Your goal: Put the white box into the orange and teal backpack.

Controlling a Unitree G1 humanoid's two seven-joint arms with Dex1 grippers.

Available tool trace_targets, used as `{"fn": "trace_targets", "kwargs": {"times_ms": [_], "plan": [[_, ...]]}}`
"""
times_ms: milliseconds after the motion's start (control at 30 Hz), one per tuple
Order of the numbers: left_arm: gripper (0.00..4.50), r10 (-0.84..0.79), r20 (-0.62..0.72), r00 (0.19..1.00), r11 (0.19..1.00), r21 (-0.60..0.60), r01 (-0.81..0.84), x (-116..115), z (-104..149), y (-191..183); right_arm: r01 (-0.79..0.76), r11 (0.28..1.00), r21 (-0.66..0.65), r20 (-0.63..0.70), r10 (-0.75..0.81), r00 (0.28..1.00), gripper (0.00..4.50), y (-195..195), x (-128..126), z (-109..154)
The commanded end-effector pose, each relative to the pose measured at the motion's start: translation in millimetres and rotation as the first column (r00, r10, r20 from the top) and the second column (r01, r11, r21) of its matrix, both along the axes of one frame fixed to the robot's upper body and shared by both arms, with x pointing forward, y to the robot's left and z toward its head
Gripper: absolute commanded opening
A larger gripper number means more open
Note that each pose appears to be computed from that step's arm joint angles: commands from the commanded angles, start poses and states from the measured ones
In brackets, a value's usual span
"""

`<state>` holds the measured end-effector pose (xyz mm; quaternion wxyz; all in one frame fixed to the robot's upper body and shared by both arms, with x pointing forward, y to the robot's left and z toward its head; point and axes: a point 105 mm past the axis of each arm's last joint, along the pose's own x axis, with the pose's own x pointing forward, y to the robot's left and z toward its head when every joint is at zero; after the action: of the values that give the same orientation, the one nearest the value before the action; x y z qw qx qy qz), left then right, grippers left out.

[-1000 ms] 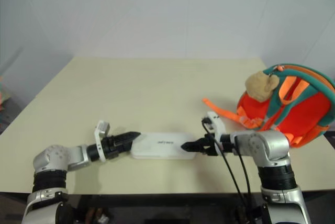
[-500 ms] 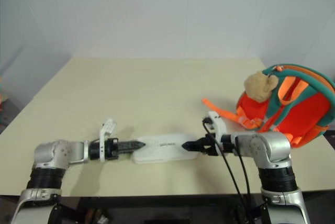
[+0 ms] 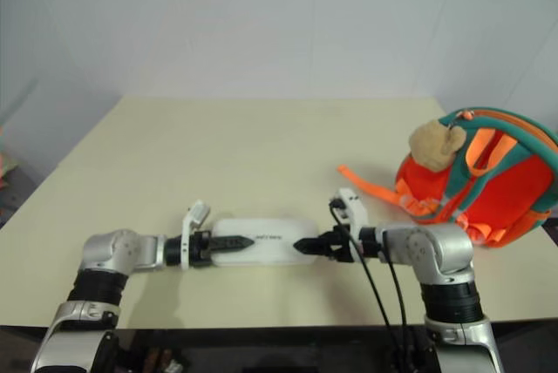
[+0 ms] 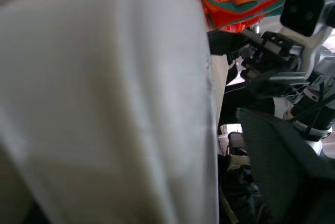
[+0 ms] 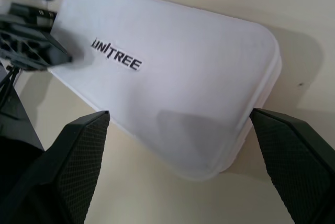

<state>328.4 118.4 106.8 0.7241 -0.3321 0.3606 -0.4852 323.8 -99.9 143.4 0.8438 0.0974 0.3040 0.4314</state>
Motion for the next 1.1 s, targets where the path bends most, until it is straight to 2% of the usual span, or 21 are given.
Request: {"fn": "trace_targets", "kwargs": {"times_ms": [33, 100, 167, 300, 467, 533, 667, 767, 933, 1100], "plan": [[2.25, -0.047, -0.056, 0.997, 0.998, -0.044, 0.045, -6.1, -6.4, -16.8, -0.155, 0.985, 0.072, 0.028, 0.153, 0.988, 4.50, 28.4, -17.6, 10.9], [1.69, -0.021, -0.050, 0.999, 0.998, -0.064, 0.018, -2.6, -1.2, -10.7, -0.151, 0.986, 0.068, 0.029, 0.149, 0.988, 4.50, 26.5, -17.7, 10.5], [1.39, -0.012, -0.038, 0.999, 0.997, -0.078, 0.009, -1.5, 4.2, -7.6, -0.151, 0.986, 0.066, 0.031, 0.149, 0.988, 4.50, 25.5, -18.0, 10.6], [1.37, 0.017, -0.005, 1.000, 0.993, -0.120, -0.017, 1.0, 14.4, -4.4, -0.161, 0.985, 0.055, 0.050, 0.158, 0.986, 4.50, 21.1, -20.6, 11.6], [1.37, 0.077, 0.153, 0.985, 0.980, -0.195, -0.046, 2.1, 41.0, 4.9, -0.166, 0.985, 0.036, 0.143, 0.159, 0.977, 4.50, 2.1, -27.1, 20.3], [1.37, 0.109, 0.217, 0.970, 0.974, -0.217, -0.061, 0.4, 49.9, 11.7, -0.139, 0.990, 0.030, 0.182, 0.131, 0.975, 4.50, -9.5, -27.9, 24.5], [1.37, 0.131, 0.404, 0.905, 0.981, -0.183, -0.061, -9.5, 62.0, 31.9, 0.008, 0.998, 0.064, 0.284, -0.026, 0.958, 4.50, -44.1, -23.8, 45.2], [1.37, 0.164, 0.500, 0.850, 0.980, -0.182, -0.082, -10.8, 69.8, 44.2, 0.117, 0.990, 0.075, 0.378, -0.137, 0.916, 4.50, -69.7, -23.9, 57.2], [1.37, 0.167, 0.597, 0.785, 0.981, -0.183, -0.070, -12.1, 77.3, 53.7, 0.315, 0.942, 0.112, 0.505, -0.327, 0.799, 4.50, -114.8, -33.6, 73.5], [1.37, 0.132, 0.615, 0.777, 0.985, -0.168, -0.035, -11.4, 75.2, 50.2, 0.437, 0.894, 0.102, 0.568, -0.413, 0.712, 4.50, -150.8, -52.0, 80.8]]}}
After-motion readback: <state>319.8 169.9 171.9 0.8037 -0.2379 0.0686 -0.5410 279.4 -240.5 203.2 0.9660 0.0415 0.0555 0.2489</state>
